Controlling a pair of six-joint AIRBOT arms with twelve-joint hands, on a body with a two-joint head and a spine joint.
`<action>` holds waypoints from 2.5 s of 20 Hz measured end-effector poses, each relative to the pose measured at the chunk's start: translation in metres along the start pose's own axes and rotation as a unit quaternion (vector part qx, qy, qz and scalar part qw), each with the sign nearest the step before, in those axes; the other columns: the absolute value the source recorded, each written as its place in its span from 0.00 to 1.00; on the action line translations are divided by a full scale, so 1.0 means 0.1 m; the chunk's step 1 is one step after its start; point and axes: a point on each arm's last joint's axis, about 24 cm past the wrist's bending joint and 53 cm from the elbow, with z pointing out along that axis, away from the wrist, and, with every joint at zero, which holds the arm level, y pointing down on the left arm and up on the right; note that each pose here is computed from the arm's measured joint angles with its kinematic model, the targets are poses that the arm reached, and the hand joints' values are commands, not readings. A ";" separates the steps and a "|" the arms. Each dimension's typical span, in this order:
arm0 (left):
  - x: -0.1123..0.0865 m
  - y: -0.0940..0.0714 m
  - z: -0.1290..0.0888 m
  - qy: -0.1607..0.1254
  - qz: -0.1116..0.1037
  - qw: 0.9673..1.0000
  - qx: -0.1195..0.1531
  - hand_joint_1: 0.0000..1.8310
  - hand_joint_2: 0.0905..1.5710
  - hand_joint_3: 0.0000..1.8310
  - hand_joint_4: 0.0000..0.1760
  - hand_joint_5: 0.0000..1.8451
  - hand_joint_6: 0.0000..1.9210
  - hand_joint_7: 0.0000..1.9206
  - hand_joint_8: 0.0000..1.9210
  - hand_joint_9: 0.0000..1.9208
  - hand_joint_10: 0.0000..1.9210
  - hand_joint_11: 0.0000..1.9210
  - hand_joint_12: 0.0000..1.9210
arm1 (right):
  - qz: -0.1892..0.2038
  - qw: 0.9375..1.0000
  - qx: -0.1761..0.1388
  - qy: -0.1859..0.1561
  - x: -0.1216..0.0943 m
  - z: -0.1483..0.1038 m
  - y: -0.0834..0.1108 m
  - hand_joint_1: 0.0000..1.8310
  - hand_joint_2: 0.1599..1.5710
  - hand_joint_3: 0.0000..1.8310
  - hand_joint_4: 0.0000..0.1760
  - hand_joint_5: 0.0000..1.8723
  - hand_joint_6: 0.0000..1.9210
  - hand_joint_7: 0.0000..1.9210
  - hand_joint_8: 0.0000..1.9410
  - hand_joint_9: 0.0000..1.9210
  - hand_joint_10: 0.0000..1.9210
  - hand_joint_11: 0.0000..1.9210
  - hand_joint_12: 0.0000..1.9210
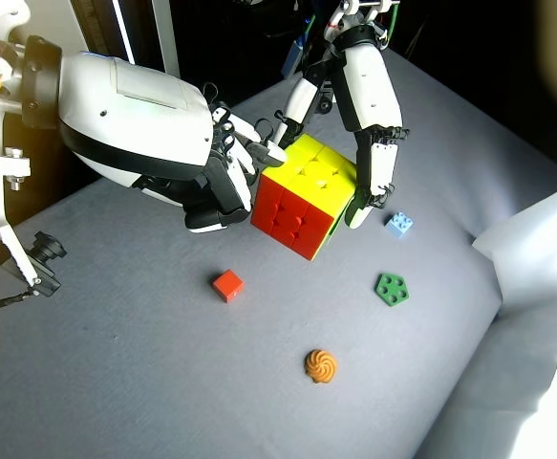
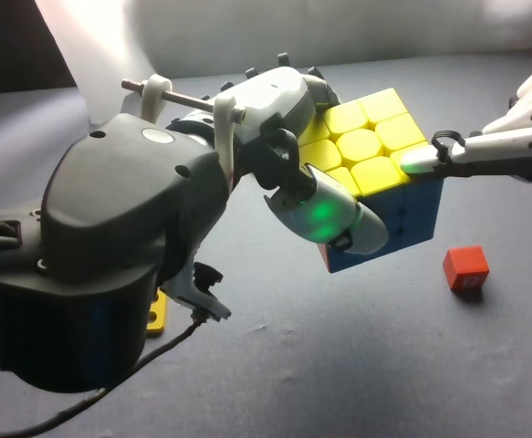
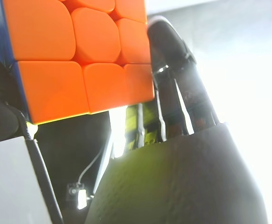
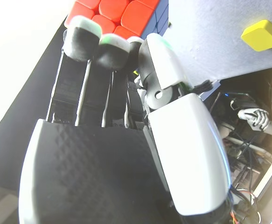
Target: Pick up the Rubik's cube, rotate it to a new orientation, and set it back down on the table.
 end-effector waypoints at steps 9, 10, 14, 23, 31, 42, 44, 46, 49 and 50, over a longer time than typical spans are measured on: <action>-0.02 -0.04 0.00 -0.002 -0.003 1.000 0.003 0.73 0.75 0.00 0.00 0.47 0.59 0.40 0.67 0.35 0.81 0.23 0.84 | 0.002 1.000 0.005 -0.012 -0.08 -0.01 -0.04 0.68 0.79 0.01 0.00 0.13 0.00 0.40 0.96 0.48 1.00 0.47 1.00; -0.02 -0.05 0.00 -0.002 -0.003 1.000 0.005 0.74 0.75 0.00 0.00 0.47 0.58 0.41 0.65 0.36 0.79 0.27 0.83 | 0.002 1.000 0.005 -0.012 -0.08 -0.01 -0.04 0.70 0.80 0.01 0.00 0.14 0.00 0.35 0.87 0.47 1.00 0.46 1.00; -0.01 -0.04 0.00 -0.001 -0.004 1.000 0.003 0.73 0.76 0.00 0.00 0.46 0.60 0.38 0.68 0.35 0.81 0.25 0.83 | 0.007 1.000 0.006 -0.006 -0.03 -0.01 -0.05 0.68 0.78 0.00 0.00 0.13 0.00 0.40 0.96 0.46 1.00 0.46 1.00; -0.01 -0.02 0.00 0.000 -0.001 1.000 -0.001 0.73 0.75 0.00 0.00 0.47 0.59 0.41 0.67 0.35 0.78 0.26 0.80 | 0.031 0.999 0.008 0.016 0.14 -0.01 -0.06 0.70 0.80 0.01 0.00 0.12 0.00 0.34 0.83 0.45 1.00 0.43 1.00; -0.04 -0.03 0.00 -0.005 -0.003 1.000 0.002 0.74 0.75 0.00 0.00 0.46 0.57 0.40 0.68 0.37 0.79 0.28 0.79 | 0.027 0.999 0.004 0.043 0.32 -0.01 -0.01 0.70 0.81 0.01 0.00 0.13 0.00 0.33 0.84 0.46 1.00 0.45 1.00; -0.08 -0.02 0.00 -0.012 -0.001 1.000 -0.001 0.73 0.77 0.00 0.00 0.43 0.62 0.37 0.72 0.33 0.83 0.24 0.84 | 0.042 0.998 0.017 0.038 0.30 0.07 -0.14 0.70 0.82 0.01 0.00 0.11 0.00 0.33 0.85 0.44 1.00 0.42 1.00; -0.11 -0.01 0.00 -0.018 -0.001 1.000 -0.001 0.73 0.75 0.00 0.00 0.47 0.57 0.39 0.68 0.36 0.81 0.26 0.82 | 0.045 0.998 0.020 0.036 0.30 0.10 -0.16 0.70 0.81 0.00 0.00 0.12 0.00 0.33 0.85 0.44 1.00 0.43 1.00; -0.12 -0.01 0.00 -0.019 0.001 1.000 -0.003 0.73 0.75 0.00 0.00 0.46 0.59 0.39 0.68 0.36 0.80 0.24 0.80 | 0.052 0.998 0.022 0.040 0.34 0.13 -0.18 0.70 0.82 0.00 0.00 0.12 0.00 0.33 0.85 0.45 1.00 0.45 1.00; -0.12 -0.02 0.00 -0.018 -0.001 1.000 0.000 0.73 0.75 0.00 0.00 0.46 0.60 0.39 0.67 0.36 0.79 0.28 0.78 | 0.050 0.997 0.029 0.051 0.42 0.16 -0.23 0.70 0.80 0.00 0.00 0.13 0.00 0.34 0.83 0.45 1.00 0.46 1.00; -0.12 -0.02 0.00 -0.018 -0.001 1.000 0.000 0.73 0.75 0.00 0.00 0.46 0.59 0.39 0.67 0.36 0.80 0.28 0.78 | 0.051 0.997 0.033 0.054 0.45 0.16 -0.24 0.70 0.81 0.00 0.00 0.14 0.00 0.34 0.83 0.46 1.00 0.46 1.00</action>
